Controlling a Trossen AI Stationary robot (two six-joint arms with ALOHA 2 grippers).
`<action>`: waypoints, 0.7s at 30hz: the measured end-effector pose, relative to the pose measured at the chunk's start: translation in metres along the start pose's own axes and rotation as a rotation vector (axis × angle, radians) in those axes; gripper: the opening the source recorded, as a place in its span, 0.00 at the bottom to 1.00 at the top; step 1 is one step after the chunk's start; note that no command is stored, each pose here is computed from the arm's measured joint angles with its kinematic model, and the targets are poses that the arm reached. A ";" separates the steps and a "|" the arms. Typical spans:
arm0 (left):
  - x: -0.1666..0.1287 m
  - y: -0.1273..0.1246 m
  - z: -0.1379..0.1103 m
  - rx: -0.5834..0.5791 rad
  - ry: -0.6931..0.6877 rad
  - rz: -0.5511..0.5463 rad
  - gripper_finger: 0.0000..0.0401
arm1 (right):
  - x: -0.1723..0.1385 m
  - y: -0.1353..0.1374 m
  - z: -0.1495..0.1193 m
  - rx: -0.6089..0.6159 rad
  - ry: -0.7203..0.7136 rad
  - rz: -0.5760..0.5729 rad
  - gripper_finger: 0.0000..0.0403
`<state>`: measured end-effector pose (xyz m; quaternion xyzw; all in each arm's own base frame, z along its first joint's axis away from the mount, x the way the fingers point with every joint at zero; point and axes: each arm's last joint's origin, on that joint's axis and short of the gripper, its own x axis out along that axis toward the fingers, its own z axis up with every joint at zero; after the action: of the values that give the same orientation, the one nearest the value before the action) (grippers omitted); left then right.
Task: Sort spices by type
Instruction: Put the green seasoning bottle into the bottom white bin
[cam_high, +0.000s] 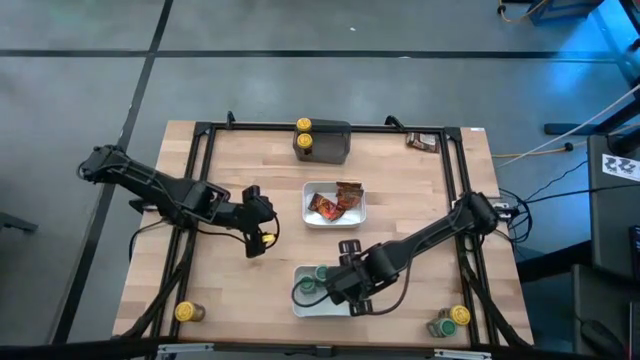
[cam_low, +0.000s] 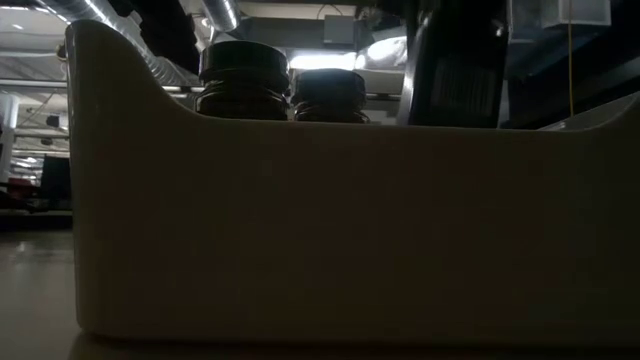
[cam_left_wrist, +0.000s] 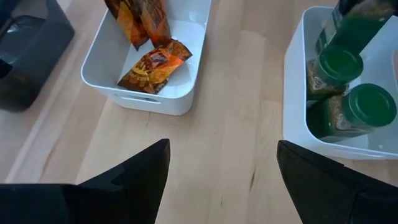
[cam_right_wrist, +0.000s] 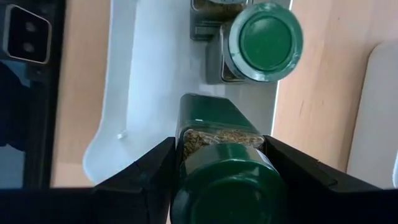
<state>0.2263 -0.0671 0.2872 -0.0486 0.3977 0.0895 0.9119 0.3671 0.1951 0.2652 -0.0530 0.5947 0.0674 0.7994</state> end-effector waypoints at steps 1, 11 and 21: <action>0.000 0.000 0.000 -0.004 0.000 0.000 0.70 | 0.003 -0.001 0.001 0.002 0.007 -0.003 0.53; 0.000 0.000 0.000 -0.011 0.001 0.001 0.70 | 0.031 -0.011 0.006 0.016 0.055 -0.064 0.53; 0.000 0.000 0.000 0.000 0.001 0.001 0.70 | 0.043 -0.012 0.008 -0.003 0.063 -0.074 0.54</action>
<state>0.2262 -0.0669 0.2869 -0.0486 0.3983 0.0901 0.9115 0.3893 0.1863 0.2261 -0.0784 0.6171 0.0370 0.7821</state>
